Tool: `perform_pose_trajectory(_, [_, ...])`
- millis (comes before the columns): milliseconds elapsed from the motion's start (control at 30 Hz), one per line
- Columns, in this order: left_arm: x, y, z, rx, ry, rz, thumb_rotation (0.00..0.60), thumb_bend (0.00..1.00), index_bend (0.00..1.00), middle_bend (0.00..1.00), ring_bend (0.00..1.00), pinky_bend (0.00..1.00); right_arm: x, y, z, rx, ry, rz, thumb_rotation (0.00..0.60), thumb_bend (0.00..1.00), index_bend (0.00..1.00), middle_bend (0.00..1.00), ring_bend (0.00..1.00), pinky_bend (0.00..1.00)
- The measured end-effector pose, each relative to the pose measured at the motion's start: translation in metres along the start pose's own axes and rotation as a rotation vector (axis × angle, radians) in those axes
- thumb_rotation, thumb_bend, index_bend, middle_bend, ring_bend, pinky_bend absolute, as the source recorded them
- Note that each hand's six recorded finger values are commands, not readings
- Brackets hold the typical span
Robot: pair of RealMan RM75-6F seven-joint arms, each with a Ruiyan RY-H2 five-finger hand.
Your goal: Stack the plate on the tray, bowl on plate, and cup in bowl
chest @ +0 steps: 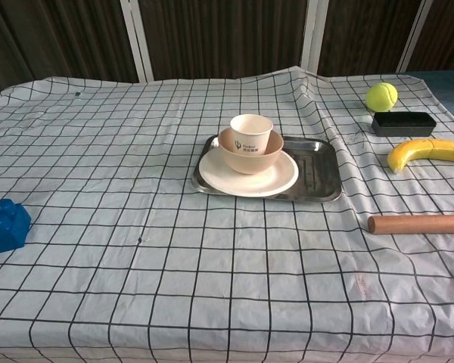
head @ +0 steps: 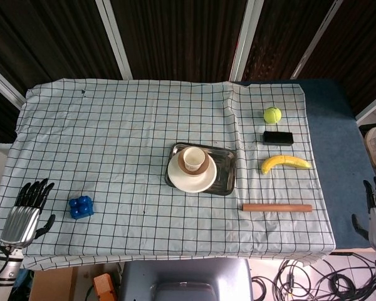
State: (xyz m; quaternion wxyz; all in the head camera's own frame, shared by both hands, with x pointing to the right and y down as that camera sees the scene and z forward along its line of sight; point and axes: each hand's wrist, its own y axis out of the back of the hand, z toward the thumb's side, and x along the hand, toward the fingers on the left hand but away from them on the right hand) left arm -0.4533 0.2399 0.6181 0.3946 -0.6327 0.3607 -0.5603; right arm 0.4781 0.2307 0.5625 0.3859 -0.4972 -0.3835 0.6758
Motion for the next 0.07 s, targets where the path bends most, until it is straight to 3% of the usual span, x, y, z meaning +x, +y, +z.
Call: perform_pose_trajectory(67, [-0.0095,0.0052,-0.0063,0.007,0.025,0.021,0.6,0.38,0.0,0.0,0.0,0.0,0.0014,0.0011,0.0025,-0.01,-0.007,-0.006,0.6,0.27,0.0,0.0,0.0,0.0])
